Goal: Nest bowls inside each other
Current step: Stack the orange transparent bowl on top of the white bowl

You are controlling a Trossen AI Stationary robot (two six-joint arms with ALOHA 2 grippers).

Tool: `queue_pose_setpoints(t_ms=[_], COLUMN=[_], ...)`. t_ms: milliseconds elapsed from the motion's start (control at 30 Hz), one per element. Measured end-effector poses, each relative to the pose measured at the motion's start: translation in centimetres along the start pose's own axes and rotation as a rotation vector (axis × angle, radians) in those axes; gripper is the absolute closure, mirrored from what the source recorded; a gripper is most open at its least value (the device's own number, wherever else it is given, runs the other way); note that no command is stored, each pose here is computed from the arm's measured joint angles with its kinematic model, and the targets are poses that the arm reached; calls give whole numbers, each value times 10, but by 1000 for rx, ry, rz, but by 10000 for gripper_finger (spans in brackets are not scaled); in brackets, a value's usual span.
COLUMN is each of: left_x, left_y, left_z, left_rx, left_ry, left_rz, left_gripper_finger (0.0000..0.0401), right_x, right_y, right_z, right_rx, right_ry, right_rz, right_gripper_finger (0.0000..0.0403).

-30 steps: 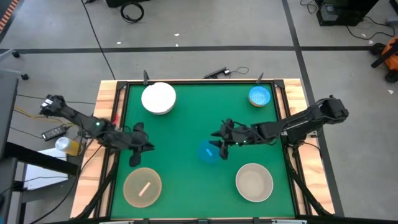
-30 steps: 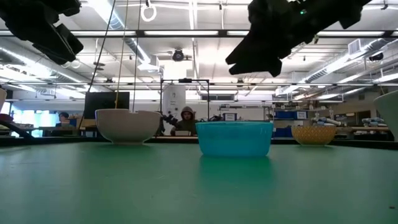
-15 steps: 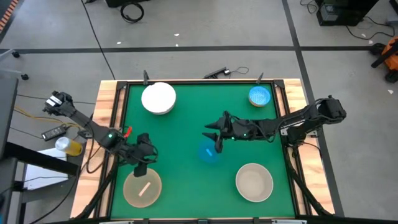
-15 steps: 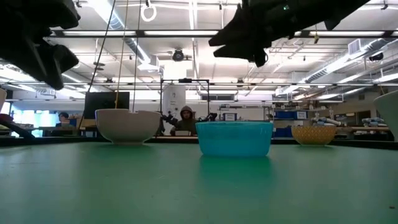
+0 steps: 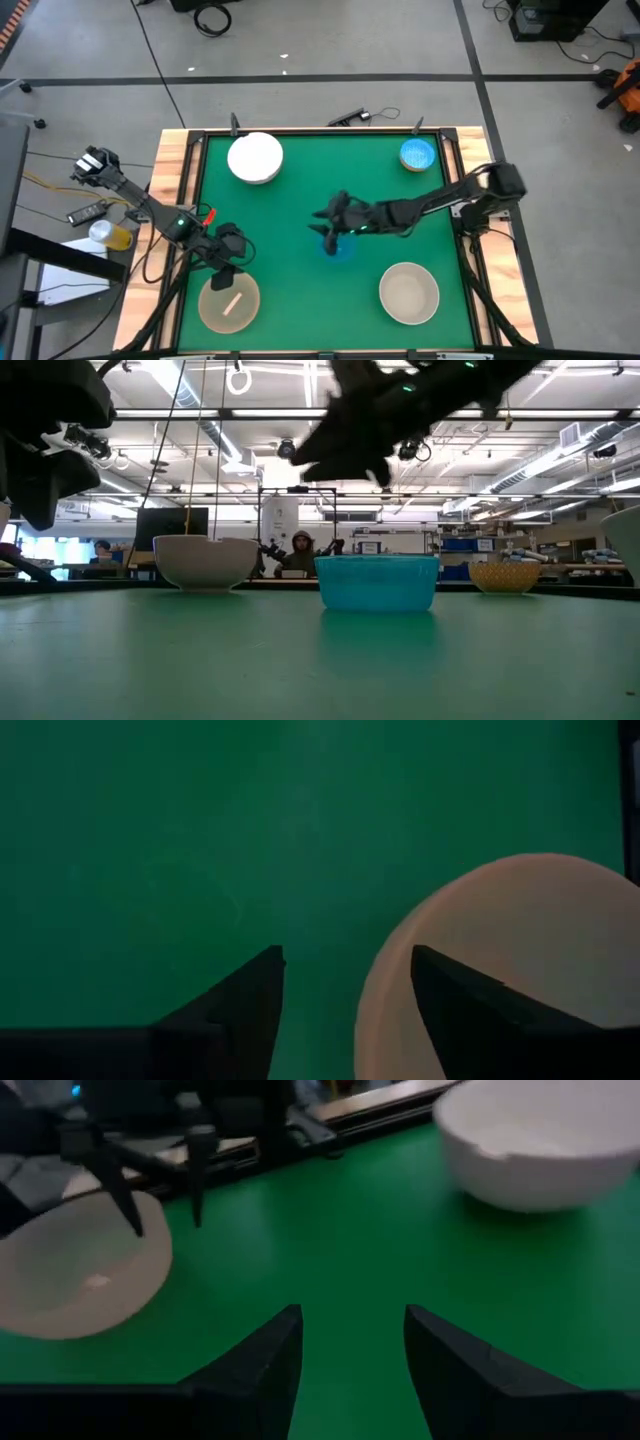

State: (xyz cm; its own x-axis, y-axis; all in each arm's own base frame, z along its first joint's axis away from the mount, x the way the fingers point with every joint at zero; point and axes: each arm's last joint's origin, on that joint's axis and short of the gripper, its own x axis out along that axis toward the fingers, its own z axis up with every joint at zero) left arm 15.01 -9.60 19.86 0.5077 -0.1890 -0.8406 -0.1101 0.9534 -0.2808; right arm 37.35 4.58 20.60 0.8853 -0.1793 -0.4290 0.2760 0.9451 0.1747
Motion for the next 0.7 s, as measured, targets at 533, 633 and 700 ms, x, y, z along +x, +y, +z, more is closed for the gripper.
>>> queue_pose_setpoints(t_ms=[533, 633, 700], left_x=[0, 0, 0], left_y=[2, 2, 2], left_z=[-1, -1, -1], left_rx=[-152, -162, -165], left_ry=[2, -8, -10], left_rz=[25, 35, 39], left_gripper_finger=[179, 179, 179], right_x=[87, 101, 110], right_y=[69, 80, 85], right_z=[34, 36, 33], right_rx=[-81, -85, -104], right_ry=[59, 18, 14], right_rz=[171, 171, 177], right_gripper_finger=[211, 202, 194])
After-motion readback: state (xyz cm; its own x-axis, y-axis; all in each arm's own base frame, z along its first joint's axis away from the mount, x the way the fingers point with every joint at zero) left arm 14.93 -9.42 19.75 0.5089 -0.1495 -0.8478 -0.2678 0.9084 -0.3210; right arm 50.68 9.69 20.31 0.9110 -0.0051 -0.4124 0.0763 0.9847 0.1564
